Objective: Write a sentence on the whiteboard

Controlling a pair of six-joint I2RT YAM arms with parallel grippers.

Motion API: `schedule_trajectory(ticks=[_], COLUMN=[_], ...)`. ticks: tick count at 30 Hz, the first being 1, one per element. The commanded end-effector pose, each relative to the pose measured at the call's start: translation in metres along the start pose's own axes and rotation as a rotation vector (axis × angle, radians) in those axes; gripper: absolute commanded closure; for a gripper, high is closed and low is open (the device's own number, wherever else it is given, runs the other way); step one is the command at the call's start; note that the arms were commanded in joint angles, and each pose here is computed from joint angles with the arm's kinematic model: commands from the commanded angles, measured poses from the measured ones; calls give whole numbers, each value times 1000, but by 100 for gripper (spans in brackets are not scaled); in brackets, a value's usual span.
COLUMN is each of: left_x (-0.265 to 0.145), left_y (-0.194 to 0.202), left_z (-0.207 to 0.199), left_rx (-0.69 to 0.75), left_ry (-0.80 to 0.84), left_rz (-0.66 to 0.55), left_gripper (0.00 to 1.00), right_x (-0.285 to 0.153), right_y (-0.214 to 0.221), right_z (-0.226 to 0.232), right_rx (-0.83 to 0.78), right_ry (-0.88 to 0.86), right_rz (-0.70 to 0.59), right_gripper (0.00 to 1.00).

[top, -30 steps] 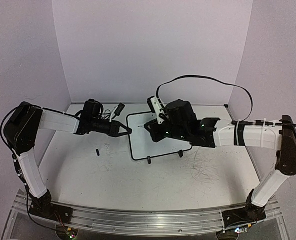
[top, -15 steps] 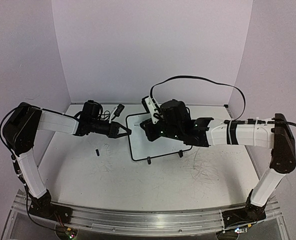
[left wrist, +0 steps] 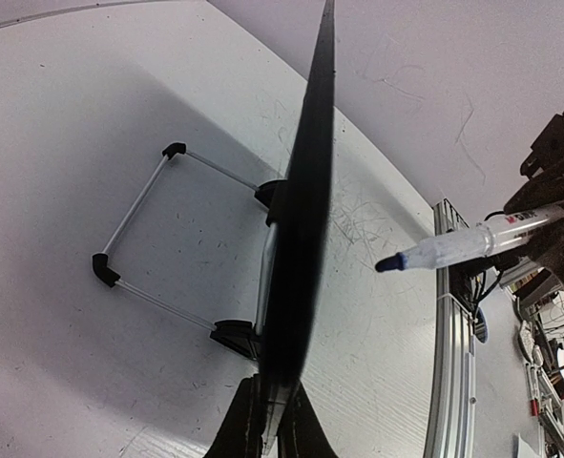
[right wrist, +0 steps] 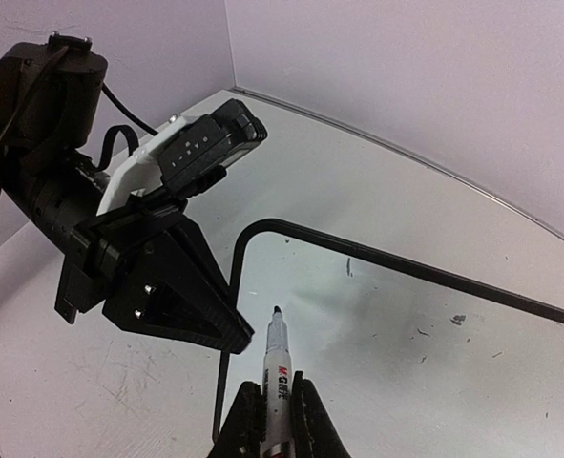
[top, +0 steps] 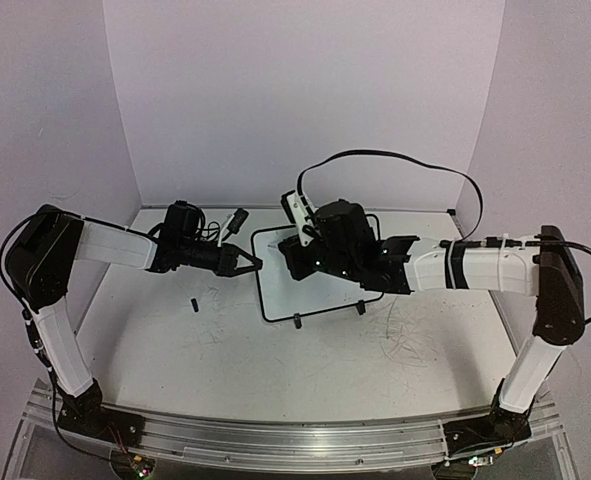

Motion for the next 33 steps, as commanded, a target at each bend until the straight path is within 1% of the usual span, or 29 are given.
schedule_trajectory(ticks=[1, 10, 33], left_x=[-6, -6, -8], left_y=[1, 0, -2], left_z=[-2, -3, -5], left_rx=[-13, -10, -4], left_ry=[-22, -20, -18], left_rz=[7, 6, 2], left_gripper=[100, 100, 100], right_x=[3, 9, 21], right_y=[-22, -20, -12], right_z=[7, 11, 4], right_rx=[3, -10, -1], right_ry=[2, -21, 35], right_rz=[-77, -69, -53], right_gripper=[100, 100, 100])
Point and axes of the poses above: each gripper's point midway between its finger pads, its own x axis out along the fingers, its own z axis along the line the jaws close on, y = z × x, the point moved 5 cm from there along -x, back along the fingers, and after that the axes turned 10 degrees about x, right-handed, at the moved point
